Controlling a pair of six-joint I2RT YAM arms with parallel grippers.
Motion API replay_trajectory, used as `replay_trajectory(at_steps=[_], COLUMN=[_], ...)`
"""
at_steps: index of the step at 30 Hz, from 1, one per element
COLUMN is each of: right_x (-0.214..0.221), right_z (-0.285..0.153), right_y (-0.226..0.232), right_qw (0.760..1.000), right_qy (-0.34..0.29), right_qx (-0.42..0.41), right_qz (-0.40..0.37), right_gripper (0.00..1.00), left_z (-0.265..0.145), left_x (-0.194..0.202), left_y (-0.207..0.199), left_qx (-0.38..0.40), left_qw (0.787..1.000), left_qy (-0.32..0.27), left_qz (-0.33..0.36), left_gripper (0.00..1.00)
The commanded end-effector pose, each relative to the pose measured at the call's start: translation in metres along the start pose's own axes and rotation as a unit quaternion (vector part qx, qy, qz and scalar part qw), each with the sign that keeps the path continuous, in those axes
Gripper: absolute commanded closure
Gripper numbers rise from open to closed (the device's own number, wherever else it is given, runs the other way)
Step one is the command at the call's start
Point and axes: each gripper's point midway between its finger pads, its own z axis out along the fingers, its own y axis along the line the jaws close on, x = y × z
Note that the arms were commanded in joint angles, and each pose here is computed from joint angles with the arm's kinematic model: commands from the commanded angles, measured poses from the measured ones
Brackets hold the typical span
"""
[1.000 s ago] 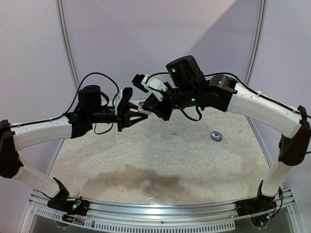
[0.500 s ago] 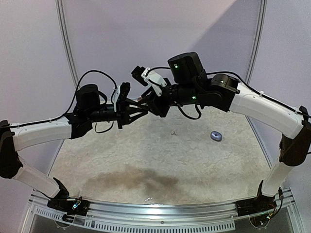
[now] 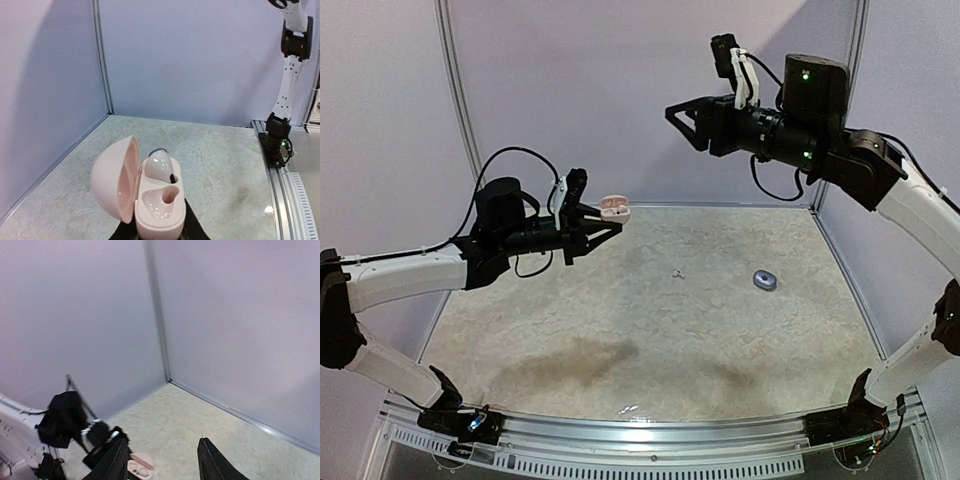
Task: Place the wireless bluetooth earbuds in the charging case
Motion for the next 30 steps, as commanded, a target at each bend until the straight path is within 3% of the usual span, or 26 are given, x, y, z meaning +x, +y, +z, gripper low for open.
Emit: replay_trajectory(at_steps=[1,3,8,13,16,23,30], right_x=[0.103,0.138,0.211,0.279,0.308,0.361,0.397], right_z=[0.021,0.034,0.084,0.117,0.127,0.136,0.124], right_y=[-0.091,-0.103,-0.106,-0.136,-0.155,-0.191,-0.218], right_qw=[0.961,0.948,0.930,0.894,0.870,0.833,0.773], right_qy=[0.134,0.179,0.254,0.299,0.313,0.350,0.367], right_qx=[0.203,0.230,0.202,0.208,0.221,0.266,0.303], right_qz=[0.134,0.127,0.172,0.262,0.311,0.337,0.420], right_gripper=[0.53,0.51,0.46,0.41,0.42,0.42,0.41], left_z=[-0.009,-0.011,-0.016,-0.020,-0.024,-0.031,-0.040], left_x=[0.003,0.006,0.012,0.013,0.013,0.015,0.016], left_y=[0.017,0.022,0.027,0.029,0.030,0.033,0.040], left_qx=[-0.054,-0.066,-0.078,-0.084,-0.089,-0.094,-0.104], left_qw=[0.998,0.998,0.997,0.996,0.996,0.995,0.994], left_qy=[0.009,0.016,0.028,0.026,0.025,0.018,0.011], left_qz=[-0.002,0.003,0.006,0.013,0.015,0.019,0.021], left_gripper=[1.00,1.00,1.00,1.00,1.00,1.00,1.00])
